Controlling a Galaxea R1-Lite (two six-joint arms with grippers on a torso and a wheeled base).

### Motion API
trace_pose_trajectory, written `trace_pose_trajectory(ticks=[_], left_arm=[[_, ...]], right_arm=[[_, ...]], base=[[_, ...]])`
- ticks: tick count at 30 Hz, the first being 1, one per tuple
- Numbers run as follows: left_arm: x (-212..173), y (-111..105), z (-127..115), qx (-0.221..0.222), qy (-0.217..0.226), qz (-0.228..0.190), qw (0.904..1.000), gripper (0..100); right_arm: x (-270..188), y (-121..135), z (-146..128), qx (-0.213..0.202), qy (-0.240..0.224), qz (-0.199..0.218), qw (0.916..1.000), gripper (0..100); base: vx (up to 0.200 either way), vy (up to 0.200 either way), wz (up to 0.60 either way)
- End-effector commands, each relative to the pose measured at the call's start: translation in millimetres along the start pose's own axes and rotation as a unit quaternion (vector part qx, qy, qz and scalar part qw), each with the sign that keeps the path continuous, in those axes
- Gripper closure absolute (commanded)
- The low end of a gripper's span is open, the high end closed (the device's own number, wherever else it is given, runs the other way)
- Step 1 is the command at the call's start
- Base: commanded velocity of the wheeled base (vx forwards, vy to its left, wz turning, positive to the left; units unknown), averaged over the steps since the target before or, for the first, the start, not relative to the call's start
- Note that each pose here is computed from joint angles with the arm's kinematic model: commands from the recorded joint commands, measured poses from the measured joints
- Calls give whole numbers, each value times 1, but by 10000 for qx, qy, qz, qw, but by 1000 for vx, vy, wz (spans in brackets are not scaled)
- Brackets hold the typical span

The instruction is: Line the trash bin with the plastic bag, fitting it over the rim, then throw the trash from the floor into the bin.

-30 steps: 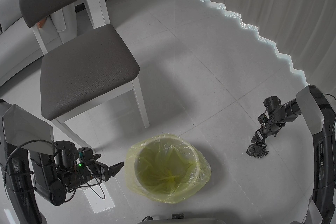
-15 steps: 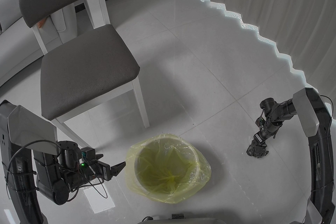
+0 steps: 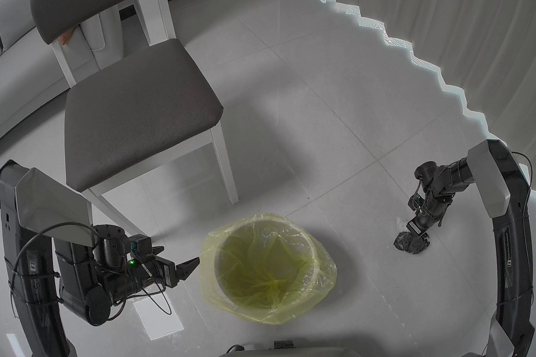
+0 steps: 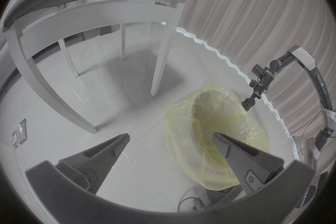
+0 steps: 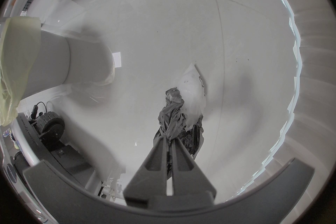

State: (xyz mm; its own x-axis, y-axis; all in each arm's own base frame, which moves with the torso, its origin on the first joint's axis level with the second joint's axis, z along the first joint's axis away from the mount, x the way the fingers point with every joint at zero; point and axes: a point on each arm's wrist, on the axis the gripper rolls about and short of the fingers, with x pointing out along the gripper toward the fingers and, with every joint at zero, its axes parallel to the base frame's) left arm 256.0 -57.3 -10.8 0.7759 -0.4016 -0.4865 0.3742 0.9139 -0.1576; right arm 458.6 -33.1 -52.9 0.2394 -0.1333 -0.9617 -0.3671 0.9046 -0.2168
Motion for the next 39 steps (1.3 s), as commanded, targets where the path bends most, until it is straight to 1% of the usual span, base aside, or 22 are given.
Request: trace_pose_trajectory(ticks=[1, 8, 12, 15, 17, 18, 19, 21, 22, 23, 24, 25, 26, 28, 30, 31, 32, 33, 35, 36, 37, 39], left_arm=[[-2, -1, 1, -44, -61, -4, 10000, 0], [-7, -3, 9, -193, -220, -36, 9996, 0], [-12, -6, 12, -376, -283, -60, 9989, 0], [-27, -8, 18, -375, -405, -68, 9985, 0], [-33, -9, 25, -374, -577, -79, 9976, 0], [-34, -10, 26, -376, -599, -81, 9975, 0], [-38, -11, 32, -417, -739, -93, 9963, 0], [-43, -13, 37, -470, -878, -115, 9950, 0], [-43, -13, 37, -470, -878, -115, 9950, 0], [-47, -15, 40, -488, -938, -146, 9943, 0], [-51, -16, 38, -491, -916, -143, 9945, 0], [-51, -16, 38, -491, -916, -143, 9945, 0], [-57, -20, 37, -482, -910, -162, 9946, 0], [-62, -22, 37, -485, -934, -133, 9944, 0], [-62, -22, 37, -485, -934, -133, 9944, 0], [-66, -23, 40, -486, -1043, -10, 9934, 0], [-66, -23, 40, -486, -1043, -10, 9934, 0], [-70, -23, 41, -501, -1081, 38, 9929, 0], [-75, -25, 41, -575, -1121, 47, 9920, 0], [-75, -25, 41, -575, -1121, 47, 9920, 0], [-80, -27, 42, -622, -1185, 24, 9910, 0], [-85, -28, 45, -651, -1277, 20, 9897, 0]], right_arm=[[-15, -1, -3, 13, -30, 14, 10000, 100], [-76, 5, -26, -2, -119, 32, 9999, 100], [-123, 15, -43, -84, -368, 13, 9993, 100], [-192, 33, -59, -353, -1009, -113, 9942, 100], [-238, 50, -71, -581, -1539, -174, 9862, 100], [-244, 53, -73, -619, -1618, -176, 9847, 100], [-275, 66, -81, -798, -2044, -235, 9754, 100], [-305, 81, -90, -983, -2465, -275, 9637, 100], [-305, 81, -90, -983, -2465, -275, 9637, 100], [-326, 96, -96, -1203, -2808, -264, 9518, 100], [-334, 103, -98, -1327, -2957, -244, 9457, 100], [-335, 105, -98, -1337, -2977, -237, 9450, 100], [-345, 123, -101, -1628, -3164, -113, 9345, 100], [-350, 142, -103, -1901, -3291, 37, 9249, 100], [-350, 142, -103, -1901, -3291, 37, 9249, 100], [-352, 169, -101, -2181, -3577, 259, 9077, 100], [-352, 169, -101, -2181, -3577, 259, 9077, 100], [-353, 187, -97, -2277, -3870, 387, 8927, 100], [-351, 201, -89, -2322, -4137, 493, 8789, 100], [-351, 201, -89, -2322, -4137, 493, 8789, 100], [-344, 218, -80, -2390, -4258, 622, 8704, 100], [-336, 237, -71, -2455, -4369, 768, 8619, 100]], base=[[0, 0, 0], [0, 0, 0], [0, 0, 0], [0, 0, 0], [0, 0, 0], [0, 0, 0], [0, 0, 0], [0, 0, 0], [0, 0, 0], [0, 0, 0], [0, 0, 0], [0, 0, 0], [0, 0, 0], [0, 0, 0], [0, 0, 0], [0, 0, 0], [0, 0, 0], [0, 0, 0], [0, 0, 0], [0, 0, 0], [0, 0, 0], [0, 0, 0]])
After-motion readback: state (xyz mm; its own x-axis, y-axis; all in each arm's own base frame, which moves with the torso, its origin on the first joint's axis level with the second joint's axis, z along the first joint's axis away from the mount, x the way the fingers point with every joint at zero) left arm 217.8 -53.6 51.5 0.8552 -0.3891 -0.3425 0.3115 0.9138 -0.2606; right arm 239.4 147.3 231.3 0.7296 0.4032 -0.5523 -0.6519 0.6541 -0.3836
